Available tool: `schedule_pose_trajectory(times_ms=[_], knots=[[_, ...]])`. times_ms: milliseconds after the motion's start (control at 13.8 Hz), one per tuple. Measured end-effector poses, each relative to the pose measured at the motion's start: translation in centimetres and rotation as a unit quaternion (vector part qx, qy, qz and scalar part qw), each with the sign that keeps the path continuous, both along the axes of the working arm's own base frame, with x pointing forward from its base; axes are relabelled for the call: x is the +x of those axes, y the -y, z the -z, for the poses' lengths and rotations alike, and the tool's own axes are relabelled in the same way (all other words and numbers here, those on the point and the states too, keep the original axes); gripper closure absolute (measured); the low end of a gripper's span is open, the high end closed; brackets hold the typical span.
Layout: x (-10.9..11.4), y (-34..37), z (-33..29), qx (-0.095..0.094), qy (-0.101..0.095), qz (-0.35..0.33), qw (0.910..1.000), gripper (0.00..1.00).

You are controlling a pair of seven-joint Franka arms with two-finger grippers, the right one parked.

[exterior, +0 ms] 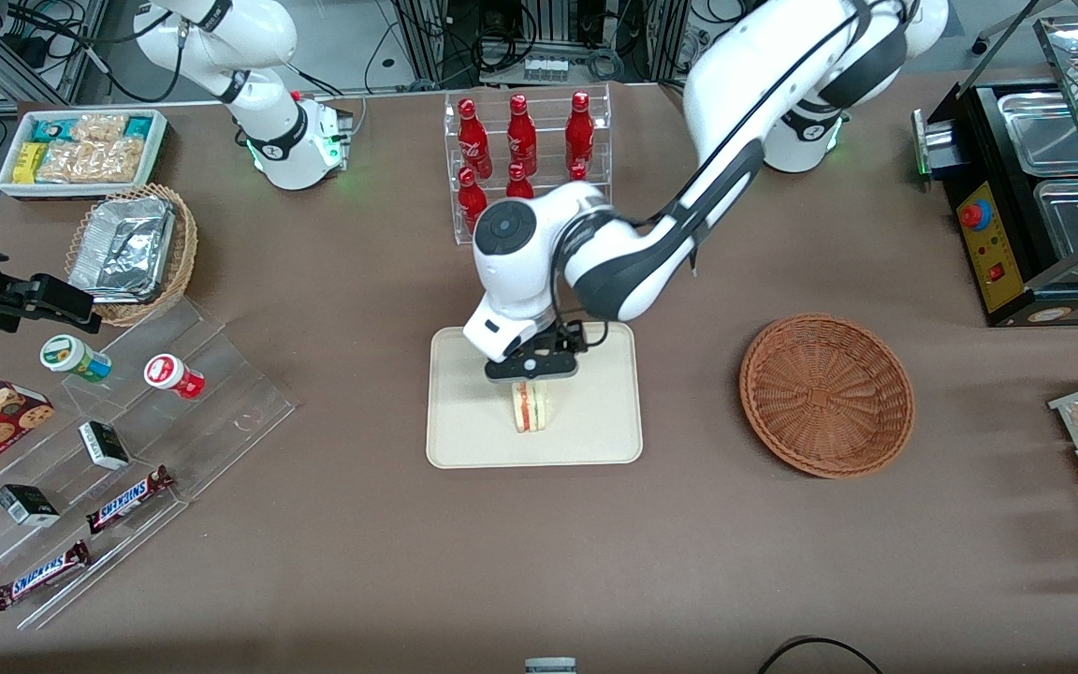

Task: Place sandwich from basket to tray

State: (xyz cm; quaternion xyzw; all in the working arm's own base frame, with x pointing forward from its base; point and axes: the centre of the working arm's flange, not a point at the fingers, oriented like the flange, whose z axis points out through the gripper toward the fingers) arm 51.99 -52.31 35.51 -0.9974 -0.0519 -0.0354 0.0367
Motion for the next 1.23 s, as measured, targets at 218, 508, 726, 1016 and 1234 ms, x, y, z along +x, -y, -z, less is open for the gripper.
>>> schedule_pose_trajectory(times_ms=[218,508,726,1016,1234], knots=[[1.3,-5.9,-8.2,0.023,-0.025,-0.059,0.9977,0.0],[1.5,-14.7,-18.2,0.047,-0.031,-0.1,0.9934,0.0],[2.0,-20.5,-21.1,0.047,-0.045,-0.093,0.9935,0.0],[3.4,-28.2,-23.2,0.051,-0.072,-0.068,0.9938,0.0],[3.9,-34.4,-25.1,0.036,-0.096,-0.036,0.994,0.0]])
